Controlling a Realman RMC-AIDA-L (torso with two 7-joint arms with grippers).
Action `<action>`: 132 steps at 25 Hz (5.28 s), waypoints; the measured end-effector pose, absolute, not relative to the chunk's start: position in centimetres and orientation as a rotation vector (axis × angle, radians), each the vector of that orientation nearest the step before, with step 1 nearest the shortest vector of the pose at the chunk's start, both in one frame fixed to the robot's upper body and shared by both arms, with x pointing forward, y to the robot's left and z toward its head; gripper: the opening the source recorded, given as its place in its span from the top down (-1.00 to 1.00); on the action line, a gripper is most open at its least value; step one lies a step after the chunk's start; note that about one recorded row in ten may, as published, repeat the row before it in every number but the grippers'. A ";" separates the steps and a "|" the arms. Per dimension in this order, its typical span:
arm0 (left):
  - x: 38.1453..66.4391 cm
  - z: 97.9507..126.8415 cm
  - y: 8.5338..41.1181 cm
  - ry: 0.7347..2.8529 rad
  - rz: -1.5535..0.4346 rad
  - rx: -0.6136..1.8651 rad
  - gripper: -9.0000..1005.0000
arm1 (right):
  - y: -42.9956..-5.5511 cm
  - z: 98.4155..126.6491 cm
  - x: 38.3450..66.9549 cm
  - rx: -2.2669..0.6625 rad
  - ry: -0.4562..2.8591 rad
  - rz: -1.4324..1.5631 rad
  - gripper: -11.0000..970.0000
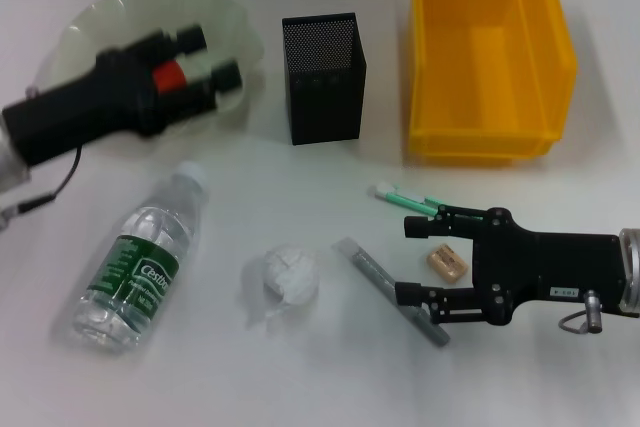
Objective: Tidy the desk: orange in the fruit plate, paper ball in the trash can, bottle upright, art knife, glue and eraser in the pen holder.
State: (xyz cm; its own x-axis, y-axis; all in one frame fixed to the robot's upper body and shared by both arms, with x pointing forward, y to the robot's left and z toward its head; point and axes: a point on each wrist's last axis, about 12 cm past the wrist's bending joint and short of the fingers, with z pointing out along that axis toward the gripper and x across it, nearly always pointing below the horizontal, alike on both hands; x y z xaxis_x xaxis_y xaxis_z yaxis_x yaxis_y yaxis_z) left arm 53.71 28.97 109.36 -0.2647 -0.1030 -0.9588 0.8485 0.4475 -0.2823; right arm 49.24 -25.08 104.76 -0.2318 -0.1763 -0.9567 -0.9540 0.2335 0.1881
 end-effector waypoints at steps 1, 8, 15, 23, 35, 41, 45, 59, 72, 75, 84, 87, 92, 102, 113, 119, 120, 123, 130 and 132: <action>53.3 109.3 29.1 1.575 -1.072 0.698 -0.64 | -25.1 104.9 49.4 -1.071 1.612 1.091 -0.64; 50.5 108.6 30.1 1.611 -1.154 0.871 -0.64 | -25.2 105.1 49.7 -1.060 1.621 1.107 -0.64; 48.5 107.1 30.4 1.603 -1.096 1.050 -0.64 | -25.2 105.5 50.1 -1.038 1.654 1.135 -0.64; 48.3 106.9 30.2 1.589 -1.086 1.060 -0.64 | -25.4 107.1 51.0 -1.041 1.655 1.181 -0.64; 48.0 106.8 30.6 1.583 -1.062 1.084 -0.64 | -23.8 113.5 55.2 -1.320 1.732 1.271 -0.64; 48.0 106.7 30.9 1.593 -1.038 1.095 -0.64 | -20.4 114.9 56.8 -1.529 1.738 1.215 -0.64; 48.2 106.7 31.4 1.609 -1.014 1.097 -0.64 | -18.1 114.8 57.3 -1.637 1.735 1.158 -0.64; 48.4 106.8 32.3 1.633 -0.975 1.095 -0.64 | -13.7 112.8 57.9 -1.805 1.754 0.918 -0.64; 47.6 107.2 35.2 1.689 -0.929 1.058 -0.64 | -11.4 111.1 57.6 -1.844 1.731 0.826 -0.64; 47.1 107.2 36.1 1.710 -0.926 1.045 -0.64 | -11.1 110.7 57.5 -1.856 1.729 0.801 -0.64; 46.4 107.7 37.3 1.716 -0.924 1.014 -0.64 | -10.6 110.0 57.3 -1.854 1.727 0.773 -0.64; 46.4 107.7 37.3 1.715 -0.923 1.015 -0.64 | -10.4 109.7 57.4 -1.854 1.731 0.751 -0.64; 46.5 107.7 37.2 1.711 -0.924 1.017 -0.64 | -10.4 109.4 57.4 -1.858 1.729 0.734 -0.64; 46.7 107.8 37.2 1.706 -0.917 1.006 -0.64 | -10.2 109.0 57.0 -1.870 1.726 0.744 -0.64; 46.7 107.8 37.2 1.704 -0.911 1.001 -0.64 | -10.4 108.9 57.2 -1.853 1.733 0.738 -0.40; 46.7 107.8 37.2 1.701 -0.911 0.999 -0.64 | -12.2 109.7 56.9 -1.672 1.711 0.879 -0.09; 46.8 107.9 37.2 1.699 -0.912 0.998 -0.64 | -12.2 109.7 56.9 -1.672 1.711 0.879 -0.09; 46.8 107.8 37.0 1.694 -0.916 0.995 -0.64 | -14.8 110.5 57.0 -1.514 1.665 0.961 -0.09; 47.1 107.6 35.6 1.665 -0.945 0.998 -0.62 | -19.5 109.2 54.6 -1.185 1.519 1.066 -0.09; 47.2 107.5 35.3 1.660 -0.953 0.997 -0.62 | -20.3 108.3 53.8 -1.124 1.497 1.057 -0.09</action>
